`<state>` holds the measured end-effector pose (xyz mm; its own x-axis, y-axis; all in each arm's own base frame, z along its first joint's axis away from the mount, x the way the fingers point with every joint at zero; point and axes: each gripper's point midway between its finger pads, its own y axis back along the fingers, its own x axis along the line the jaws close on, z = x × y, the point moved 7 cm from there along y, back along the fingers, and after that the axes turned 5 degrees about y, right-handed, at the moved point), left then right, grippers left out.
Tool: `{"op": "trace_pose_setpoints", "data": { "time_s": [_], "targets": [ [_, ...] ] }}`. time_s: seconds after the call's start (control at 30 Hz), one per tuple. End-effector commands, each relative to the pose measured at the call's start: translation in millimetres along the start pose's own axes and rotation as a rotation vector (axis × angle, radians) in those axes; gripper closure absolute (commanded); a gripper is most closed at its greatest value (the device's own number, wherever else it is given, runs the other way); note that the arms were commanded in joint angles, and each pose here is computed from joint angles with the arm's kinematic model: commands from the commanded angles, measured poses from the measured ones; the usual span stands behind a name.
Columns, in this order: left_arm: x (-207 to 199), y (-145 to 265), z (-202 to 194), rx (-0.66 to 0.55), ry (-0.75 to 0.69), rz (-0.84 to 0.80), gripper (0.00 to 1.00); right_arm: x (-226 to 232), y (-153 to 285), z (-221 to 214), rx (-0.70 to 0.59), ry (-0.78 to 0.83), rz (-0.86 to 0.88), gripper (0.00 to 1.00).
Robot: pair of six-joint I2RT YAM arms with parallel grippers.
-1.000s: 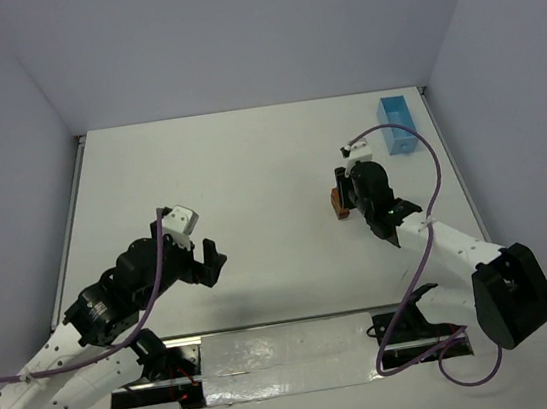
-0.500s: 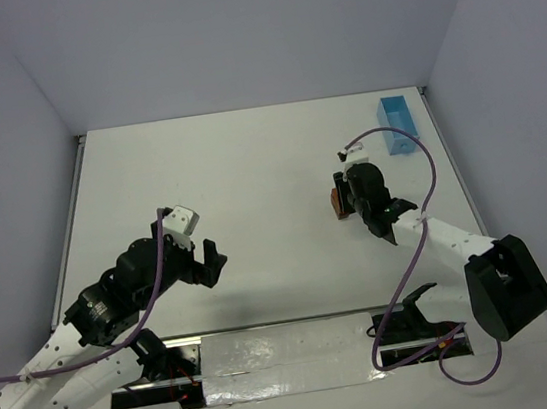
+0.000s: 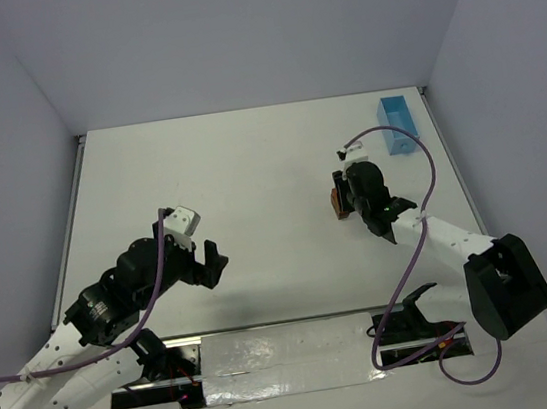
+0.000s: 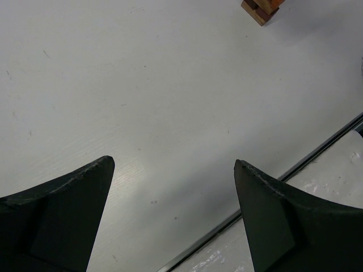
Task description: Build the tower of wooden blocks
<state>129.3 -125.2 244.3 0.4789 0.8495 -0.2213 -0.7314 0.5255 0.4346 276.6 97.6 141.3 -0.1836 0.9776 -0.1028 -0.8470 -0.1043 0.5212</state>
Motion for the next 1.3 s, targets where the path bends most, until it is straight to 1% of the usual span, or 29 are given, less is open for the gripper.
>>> {"op": "trace_pose_setpoints", "data": {
  "time_s": [0.0,0.07,0.3,0.43,0.77,0.87,1.1,1.27],
  "targets": [
    [-4.1,-2.7,2.7,-0.017,0.003,-0.028,0.00,1.8,1.5,26.2,-0.078,-0.012,0.014,0.67],
    [-4.6,-2.9,2.4,-0.014,0.001,-0.032,0.00,1.4,0.6,25.6,-0.074,-0.008,0.013,0.64],
    [-5.8,-4.1,2.0,-0.005,-0.002,-0.042,0.00,3.2,-1.2,23.9,-0.058,-0.006,0.018,0.59],
    [-6.5,-3.8,2.2,-0.006,-0.004,-0.049,0.01,2.6,-2.2,23.8,-0.052,-0.009,0.009,0.52],
    [-7.7,-4.5,1.5,-0.001,-0.009,-0.061,0.01,2.1,-1.0,23.0,-0.050,-0.012,0.006,0.52],
    [-8.0,-4.8,1.5,0.000,-0.009,-0.063,0.00,0.6,4.9,26.4,-0.073,-0.018,0.005,0.53],
    [-8.6,-5.0,1.0,0.002,-0.010,-0.070,0.01,-0.6,5.1,26.1,-0.067,-0.017,-0.002,0.58],
    [-9.3,-5.0,1.5,0.002,-0.012,-0.075,0.01,0.8,3.7,24.2,-0.056,-0.017,0.003,0.56]
  ]
}}
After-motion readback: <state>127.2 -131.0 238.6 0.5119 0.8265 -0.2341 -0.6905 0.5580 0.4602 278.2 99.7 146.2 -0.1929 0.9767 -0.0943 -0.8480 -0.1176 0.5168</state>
